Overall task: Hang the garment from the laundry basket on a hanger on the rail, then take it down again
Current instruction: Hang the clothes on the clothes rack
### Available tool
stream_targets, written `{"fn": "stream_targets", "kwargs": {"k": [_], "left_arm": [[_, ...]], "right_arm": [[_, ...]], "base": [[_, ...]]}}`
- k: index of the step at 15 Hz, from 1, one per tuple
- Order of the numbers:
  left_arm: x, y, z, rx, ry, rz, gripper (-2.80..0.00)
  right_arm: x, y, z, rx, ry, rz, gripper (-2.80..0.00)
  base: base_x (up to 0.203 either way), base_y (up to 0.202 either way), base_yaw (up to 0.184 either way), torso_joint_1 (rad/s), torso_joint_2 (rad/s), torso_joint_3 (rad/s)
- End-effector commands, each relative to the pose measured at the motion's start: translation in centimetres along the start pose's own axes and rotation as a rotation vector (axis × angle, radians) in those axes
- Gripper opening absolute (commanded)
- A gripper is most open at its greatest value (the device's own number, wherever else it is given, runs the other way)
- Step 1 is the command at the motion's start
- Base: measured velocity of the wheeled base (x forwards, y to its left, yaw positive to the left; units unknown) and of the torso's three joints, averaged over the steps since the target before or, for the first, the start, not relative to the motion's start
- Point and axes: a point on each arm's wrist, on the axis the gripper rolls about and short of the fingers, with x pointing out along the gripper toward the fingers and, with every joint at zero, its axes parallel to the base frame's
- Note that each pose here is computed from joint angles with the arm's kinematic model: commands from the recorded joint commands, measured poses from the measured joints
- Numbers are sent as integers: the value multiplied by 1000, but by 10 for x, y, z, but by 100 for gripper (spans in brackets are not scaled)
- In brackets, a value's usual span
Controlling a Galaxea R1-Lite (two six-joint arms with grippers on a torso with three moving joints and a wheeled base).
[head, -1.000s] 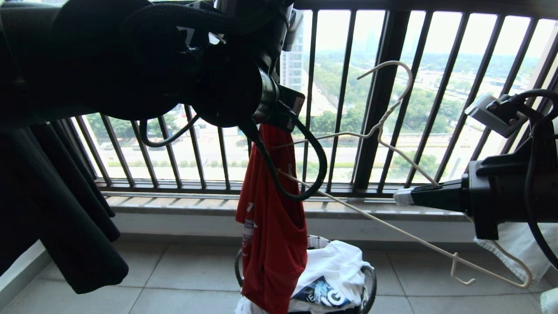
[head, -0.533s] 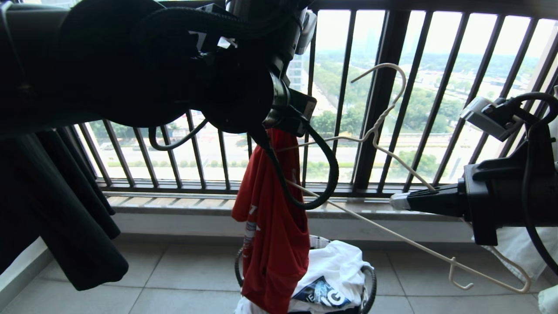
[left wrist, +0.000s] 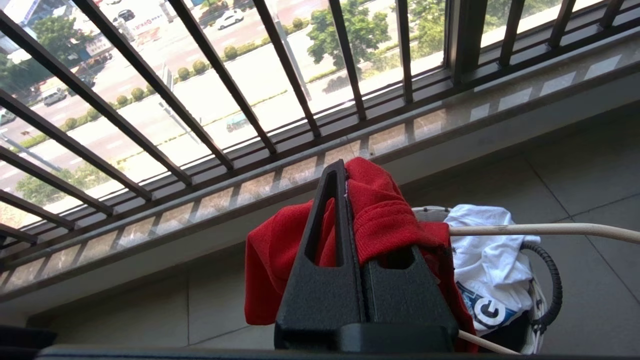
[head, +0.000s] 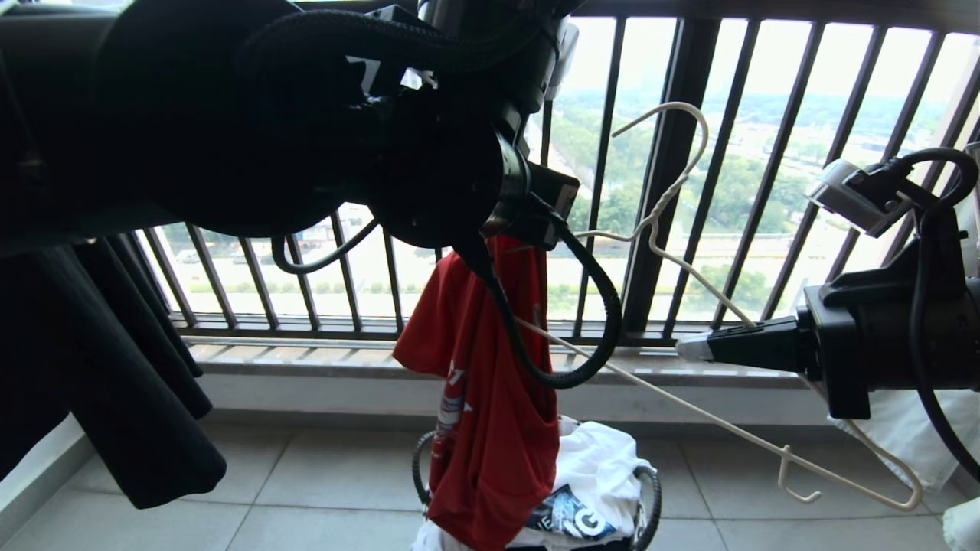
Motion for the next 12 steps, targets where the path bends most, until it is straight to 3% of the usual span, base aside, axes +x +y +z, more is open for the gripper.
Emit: {"fn": "stream_targets", "kwargs": {"k": [1, 12], "left_arm": [[-6, -2, 2, -7, -7, -10, -280], [-24, -31, 2, 4, -27, -104, -280]], "right_arm": [[-2, -8, 3, 12, -25, -28, -280], [4, -11, 0, 29, -11, 32, -280]], "base": [[0, 0, 0, 0, 0, 0], [0, 0, 0, 0, 0, 0]]}}
